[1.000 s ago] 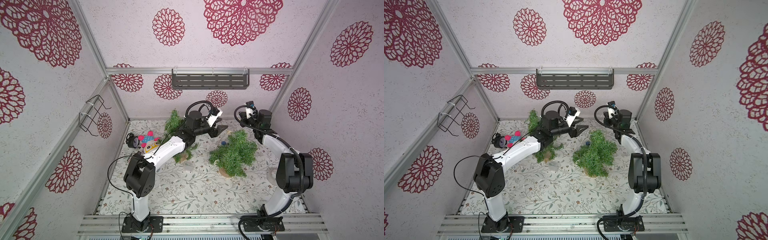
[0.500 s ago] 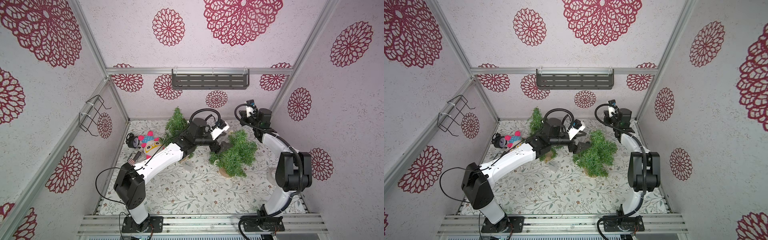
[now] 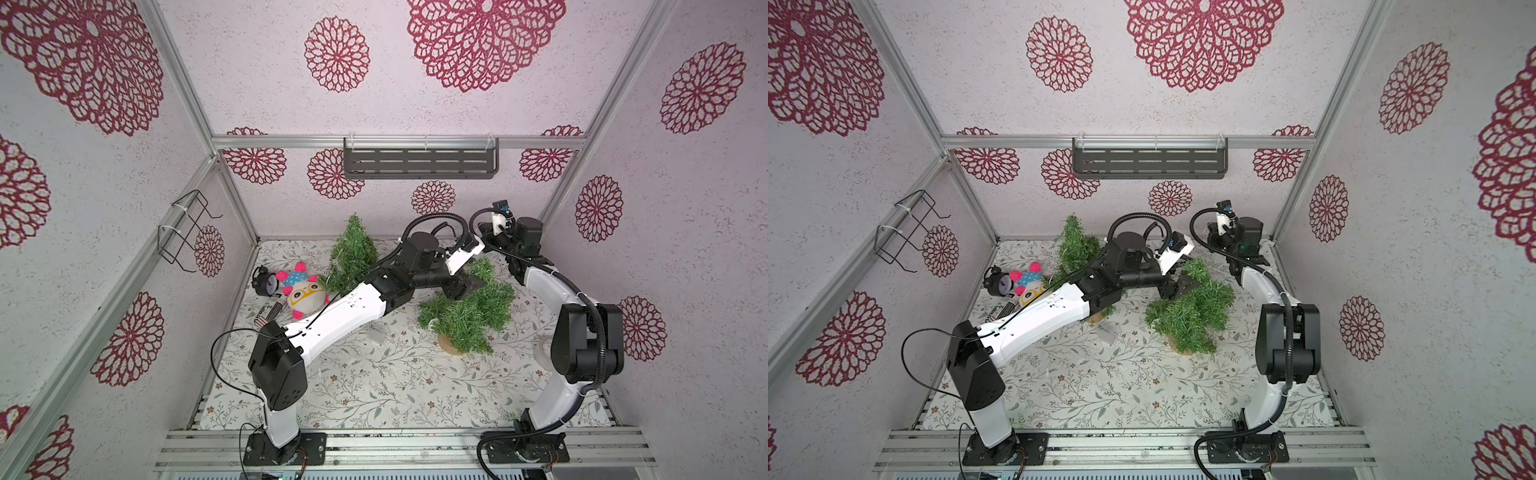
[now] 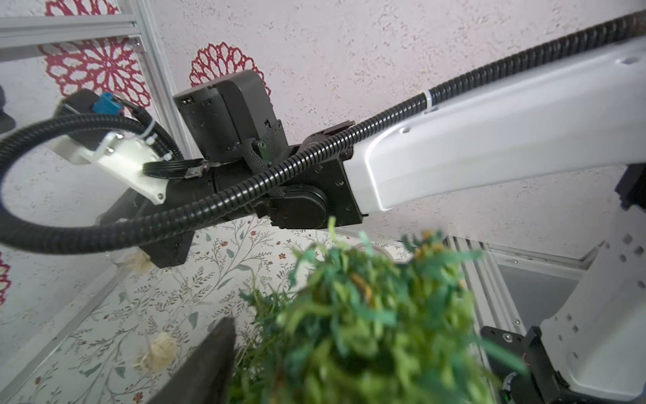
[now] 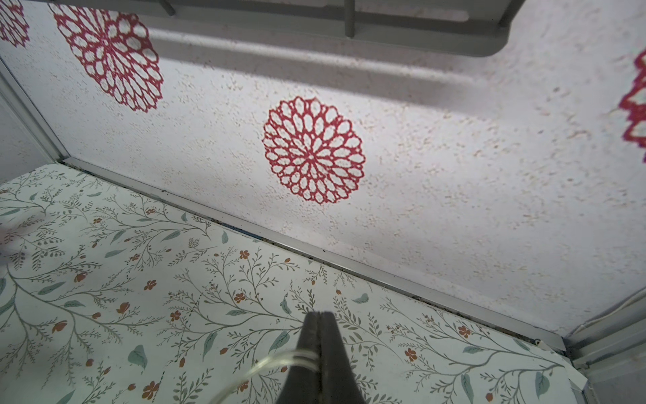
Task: Wrap string light around the christmas tree
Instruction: Wrap the light string around the Christmas tree.
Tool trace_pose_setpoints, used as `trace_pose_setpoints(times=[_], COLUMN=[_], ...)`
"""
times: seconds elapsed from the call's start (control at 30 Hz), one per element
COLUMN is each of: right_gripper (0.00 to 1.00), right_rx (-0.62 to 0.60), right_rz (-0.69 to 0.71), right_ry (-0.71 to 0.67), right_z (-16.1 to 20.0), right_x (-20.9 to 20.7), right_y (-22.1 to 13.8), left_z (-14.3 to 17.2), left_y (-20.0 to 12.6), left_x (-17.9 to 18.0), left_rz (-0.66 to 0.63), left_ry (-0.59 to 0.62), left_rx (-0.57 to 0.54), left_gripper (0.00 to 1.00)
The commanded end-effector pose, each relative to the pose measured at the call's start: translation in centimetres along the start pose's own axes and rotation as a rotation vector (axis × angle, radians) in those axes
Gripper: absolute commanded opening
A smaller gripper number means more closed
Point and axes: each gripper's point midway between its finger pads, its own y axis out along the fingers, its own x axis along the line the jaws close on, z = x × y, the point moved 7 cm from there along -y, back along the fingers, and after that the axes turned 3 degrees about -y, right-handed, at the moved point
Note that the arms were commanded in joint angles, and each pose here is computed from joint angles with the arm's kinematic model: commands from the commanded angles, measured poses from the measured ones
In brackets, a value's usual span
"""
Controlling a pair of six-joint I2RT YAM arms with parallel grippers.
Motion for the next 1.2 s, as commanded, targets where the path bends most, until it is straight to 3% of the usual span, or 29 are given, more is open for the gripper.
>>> trace_pose_setpoints(times=[0.0, 0.2, 0.47, 0.83, 1.03, 1.17], right_gripper=[0.00, 0.00, 0.00, 0.00, 0.00, 0.00], right_rx=[-0.082, -0.104, -0.117, -0.085, -0.036, -0.023], right_rz=[0.035, 0.073, 0.196, 0.287, 0.319, 0.311], right_ry=[-0.043, -0.087, -0.101, -0.116, -0.062, -0.011], right_z=[-4.1, -7.3, -8.2, -8.2, -9.1, -10.1], right_x=[-0.9, -2.0, -3.3, -3.5, -2.5, -1.4], right_y=[-0.8, -0.8, -2.0, -5.2, -9.4, -12.6], left_z=[1.0, 0.9, 0.4, 0.9, 2.7, 2.0], left_y=[1.0, 0.4, -0.6, -0.9, 0.1, 0.2], left_x=[0.3, 1.8, 5.8, 7.6, 9.4, 10.3], left_rz=[-0.035, -0.150, -0.155, -0.158, -0.249, -0.313], left_ry=[0.026, 0.128, 0.080, 0.051, 0.069, 0.082], left_rx=[0.034, 0.064, 0.120, 0.108, 0.155, 0.117], left_gripper=[0.44, 0.00, 0.00, 0.00, 0.00, 0.00])
